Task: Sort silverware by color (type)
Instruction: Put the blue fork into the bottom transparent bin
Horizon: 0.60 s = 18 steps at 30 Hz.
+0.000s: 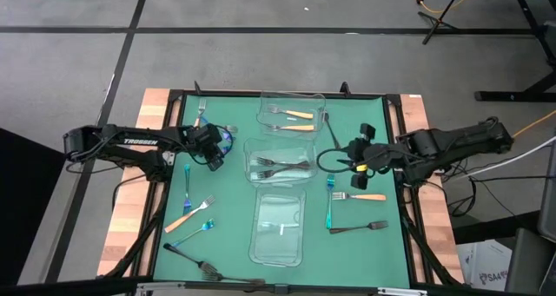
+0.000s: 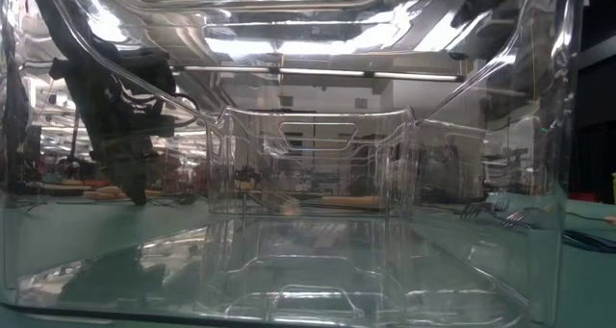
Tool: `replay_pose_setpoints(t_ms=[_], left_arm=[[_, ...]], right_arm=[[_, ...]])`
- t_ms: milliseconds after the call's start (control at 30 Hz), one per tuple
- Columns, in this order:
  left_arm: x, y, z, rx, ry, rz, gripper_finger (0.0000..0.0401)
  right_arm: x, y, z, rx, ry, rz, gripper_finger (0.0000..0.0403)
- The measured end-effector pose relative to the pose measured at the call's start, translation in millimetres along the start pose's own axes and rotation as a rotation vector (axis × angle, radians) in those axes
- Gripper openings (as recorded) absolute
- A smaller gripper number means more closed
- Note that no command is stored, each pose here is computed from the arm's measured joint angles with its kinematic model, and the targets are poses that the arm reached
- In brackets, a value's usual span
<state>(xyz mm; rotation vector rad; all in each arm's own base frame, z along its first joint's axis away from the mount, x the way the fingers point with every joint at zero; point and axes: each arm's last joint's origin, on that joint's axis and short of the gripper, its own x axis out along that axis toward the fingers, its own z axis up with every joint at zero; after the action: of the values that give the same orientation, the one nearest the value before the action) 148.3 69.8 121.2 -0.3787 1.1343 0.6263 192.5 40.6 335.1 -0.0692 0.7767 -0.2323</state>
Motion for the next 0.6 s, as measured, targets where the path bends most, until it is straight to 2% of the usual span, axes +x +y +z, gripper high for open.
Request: replay_pose_setpoints(t_ms=[300,600], left_arm=[[0.2,0.0,-0.1,-0.022,0.000,0.000,0.0009],[0.2,-0.2,1.0,-0.076,-0.013,0.000,0.0006]], right_arm=[[27.0,2.9,-40.2,0.076,-0.020,0.005,0.0131],[46.7,7.4,-57.8,0.147,-0.012,-0.012,0.0131]])
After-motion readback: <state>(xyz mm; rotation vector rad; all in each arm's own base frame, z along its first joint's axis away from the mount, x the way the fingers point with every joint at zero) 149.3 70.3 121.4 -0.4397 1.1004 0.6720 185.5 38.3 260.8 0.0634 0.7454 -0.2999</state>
